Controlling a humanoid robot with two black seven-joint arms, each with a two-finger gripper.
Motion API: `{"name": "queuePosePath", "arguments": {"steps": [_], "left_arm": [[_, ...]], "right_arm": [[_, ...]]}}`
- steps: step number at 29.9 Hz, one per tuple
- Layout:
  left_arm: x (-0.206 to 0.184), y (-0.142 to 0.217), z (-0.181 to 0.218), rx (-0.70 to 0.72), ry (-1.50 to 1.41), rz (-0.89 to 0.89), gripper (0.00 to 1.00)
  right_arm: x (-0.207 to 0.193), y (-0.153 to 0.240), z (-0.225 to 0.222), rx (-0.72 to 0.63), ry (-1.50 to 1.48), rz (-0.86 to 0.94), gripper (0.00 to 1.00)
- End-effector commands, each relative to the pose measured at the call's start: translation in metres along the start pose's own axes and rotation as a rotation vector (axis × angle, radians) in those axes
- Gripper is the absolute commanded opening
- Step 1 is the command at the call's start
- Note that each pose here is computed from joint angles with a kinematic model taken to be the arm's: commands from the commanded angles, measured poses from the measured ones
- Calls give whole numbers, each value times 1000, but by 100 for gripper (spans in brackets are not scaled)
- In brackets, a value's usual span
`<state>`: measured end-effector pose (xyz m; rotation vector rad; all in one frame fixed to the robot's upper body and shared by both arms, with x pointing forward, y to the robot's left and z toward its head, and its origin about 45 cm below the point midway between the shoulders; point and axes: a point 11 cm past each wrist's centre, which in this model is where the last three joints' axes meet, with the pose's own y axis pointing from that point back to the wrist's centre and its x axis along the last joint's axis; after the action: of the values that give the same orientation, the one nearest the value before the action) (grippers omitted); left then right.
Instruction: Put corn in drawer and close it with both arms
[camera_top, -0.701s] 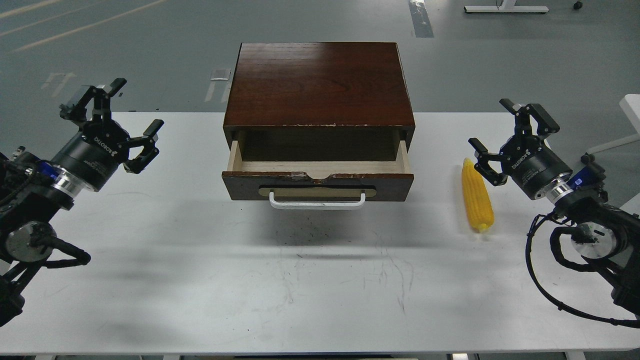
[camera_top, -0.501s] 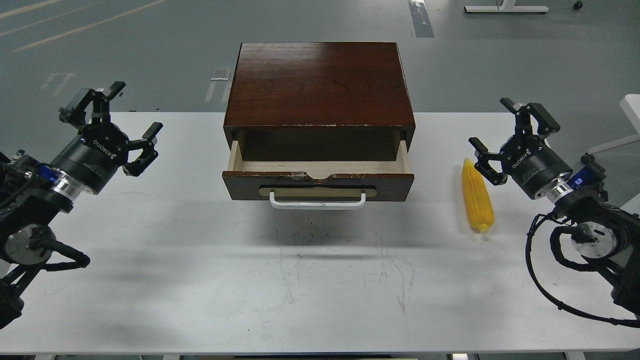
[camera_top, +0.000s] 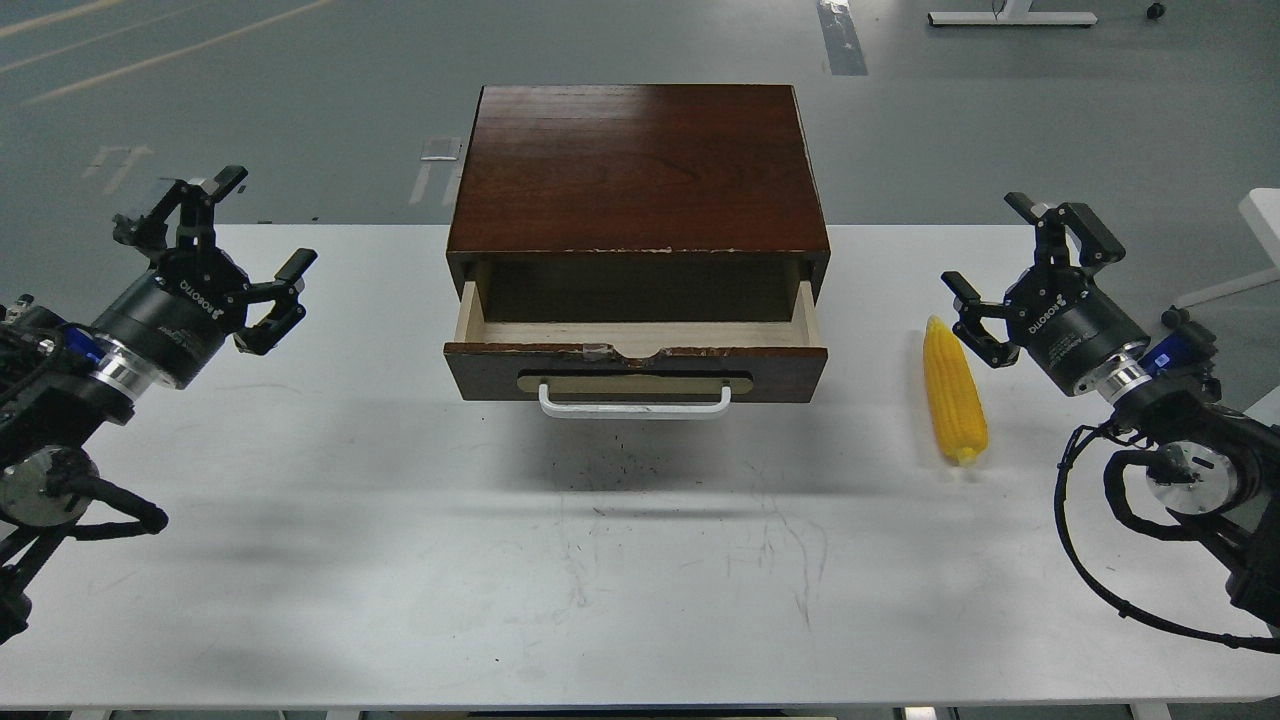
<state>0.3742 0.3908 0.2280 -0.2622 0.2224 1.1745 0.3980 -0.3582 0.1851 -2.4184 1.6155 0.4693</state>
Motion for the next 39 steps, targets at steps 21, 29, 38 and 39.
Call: {"name": "queuePosePath", "arguments": {"steps": [21, 29, 38, 39], "left_arm": [[-30, -33, 15, -61, -8, -96, 99], [-37, -37, 10, -65, 6, -110, 99], [-40, -39, 7, -66, 15, -115, 99], [-41, -39, 7, -66, 15, -116, 99]], "right_arm": [[3, -1, -142, -284, 977, -251, 100], [12, 0, -90, -666, 1290, -443, 100], [30, -2, -26, -847, 1438, -517, 100], [30, -3, -24, -849, 1440, -518, 100]]}}
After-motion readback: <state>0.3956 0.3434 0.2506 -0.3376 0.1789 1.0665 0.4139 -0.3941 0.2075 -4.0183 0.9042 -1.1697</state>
